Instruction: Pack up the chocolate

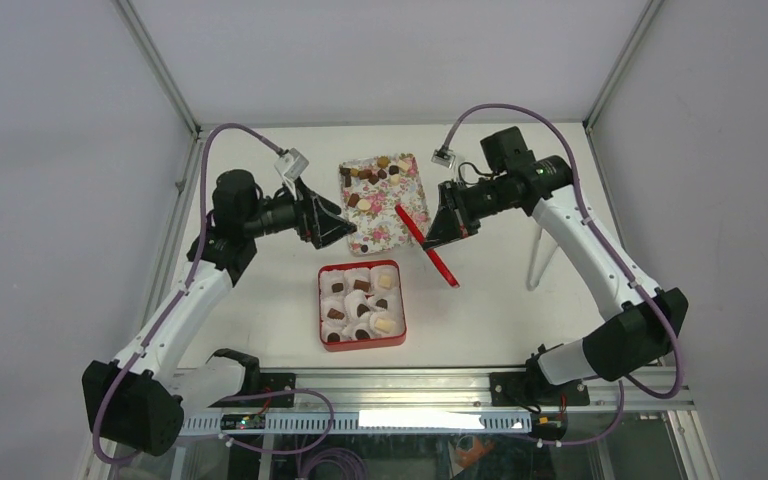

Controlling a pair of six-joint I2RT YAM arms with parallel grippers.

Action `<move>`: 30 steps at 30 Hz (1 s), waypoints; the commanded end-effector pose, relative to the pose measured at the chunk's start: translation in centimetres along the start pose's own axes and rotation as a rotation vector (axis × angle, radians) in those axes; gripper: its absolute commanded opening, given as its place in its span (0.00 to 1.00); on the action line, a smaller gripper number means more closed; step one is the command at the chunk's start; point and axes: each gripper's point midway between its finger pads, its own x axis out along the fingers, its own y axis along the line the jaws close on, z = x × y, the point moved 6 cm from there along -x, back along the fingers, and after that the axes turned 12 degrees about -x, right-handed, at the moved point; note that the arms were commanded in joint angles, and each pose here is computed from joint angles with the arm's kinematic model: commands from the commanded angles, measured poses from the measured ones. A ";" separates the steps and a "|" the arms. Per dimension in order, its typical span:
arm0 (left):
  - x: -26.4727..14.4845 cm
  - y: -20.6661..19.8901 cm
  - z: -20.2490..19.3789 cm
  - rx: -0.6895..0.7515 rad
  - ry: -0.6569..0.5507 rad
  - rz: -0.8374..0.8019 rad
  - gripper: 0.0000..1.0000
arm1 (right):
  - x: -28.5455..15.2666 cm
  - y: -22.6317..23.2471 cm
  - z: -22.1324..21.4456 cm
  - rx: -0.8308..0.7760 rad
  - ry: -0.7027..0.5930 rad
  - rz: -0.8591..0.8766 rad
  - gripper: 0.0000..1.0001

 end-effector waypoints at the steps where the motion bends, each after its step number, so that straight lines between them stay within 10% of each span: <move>1: -1.2 -4.8 2.6 0.493 -0.113 -0.338 0.80 | -2.3 5.2 1.1 -0.137 -0.092 0.270 0.00; 30: -2.0 -8.5 0.6 0.544 0.146 -0.730 0.72 | -3.0 12.6 1.5 -0.304 -0.082 0.769 0.00</move>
